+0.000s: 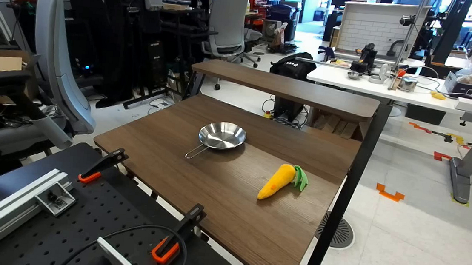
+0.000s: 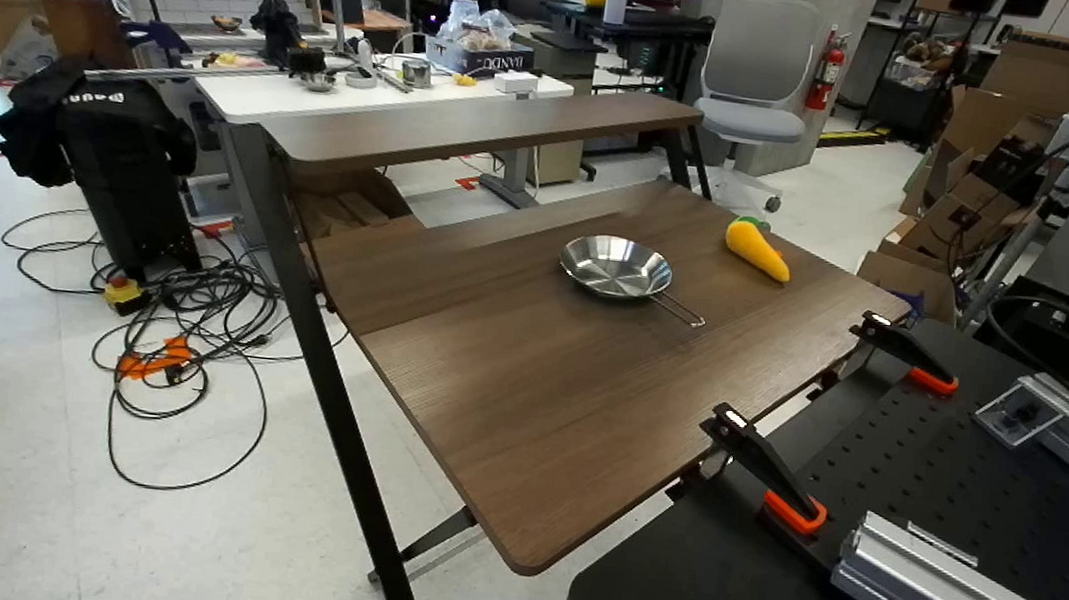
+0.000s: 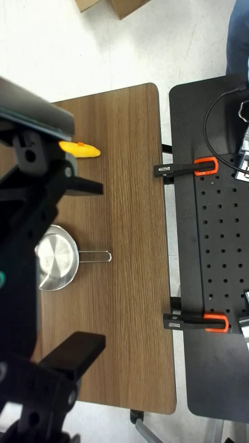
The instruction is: Put the carrot plush toy on the pan
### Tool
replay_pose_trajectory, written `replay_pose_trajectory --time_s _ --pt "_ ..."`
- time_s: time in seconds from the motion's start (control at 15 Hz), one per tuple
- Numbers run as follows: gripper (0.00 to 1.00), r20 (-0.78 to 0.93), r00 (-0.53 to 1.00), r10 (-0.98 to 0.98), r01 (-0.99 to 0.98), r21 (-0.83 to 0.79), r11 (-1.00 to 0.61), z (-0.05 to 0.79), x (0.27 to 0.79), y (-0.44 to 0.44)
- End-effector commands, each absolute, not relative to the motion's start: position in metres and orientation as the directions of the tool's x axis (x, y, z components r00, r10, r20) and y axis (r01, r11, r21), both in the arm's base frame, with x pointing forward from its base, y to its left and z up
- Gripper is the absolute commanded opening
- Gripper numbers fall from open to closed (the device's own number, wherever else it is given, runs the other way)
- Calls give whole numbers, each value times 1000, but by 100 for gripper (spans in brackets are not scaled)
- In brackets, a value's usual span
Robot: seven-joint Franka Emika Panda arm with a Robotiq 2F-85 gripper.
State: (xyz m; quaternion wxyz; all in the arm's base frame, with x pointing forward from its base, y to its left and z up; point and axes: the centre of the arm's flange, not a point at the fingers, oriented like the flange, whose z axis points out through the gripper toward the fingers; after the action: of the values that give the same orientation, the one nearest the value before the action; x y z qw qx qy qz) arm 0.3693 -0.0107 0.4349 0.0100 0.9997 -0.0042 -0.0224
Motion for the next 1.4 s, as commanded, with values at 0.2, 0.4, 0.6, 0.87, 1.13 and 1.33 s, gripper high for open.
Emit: replay_pose_trajectory --time_s 0.2,0.4,0.6,0.87,1.13,1.33 --pt "100 -71 995 -67 -66 13 -998 386 395 -57" --pt "100 -93 990 -102 -101 13 -995 364 406 -76" --pt "100 -112 985 -131 -130 17 -991 345 418 -98" --pt "100 -128 978 -164 -162 24 -986 324 440 -128" --pt "100 -132 973 -189 -186 37 -982 307 467 -148" --pt "100 -143 971 -194 -189 50 -981 291 488 -154"
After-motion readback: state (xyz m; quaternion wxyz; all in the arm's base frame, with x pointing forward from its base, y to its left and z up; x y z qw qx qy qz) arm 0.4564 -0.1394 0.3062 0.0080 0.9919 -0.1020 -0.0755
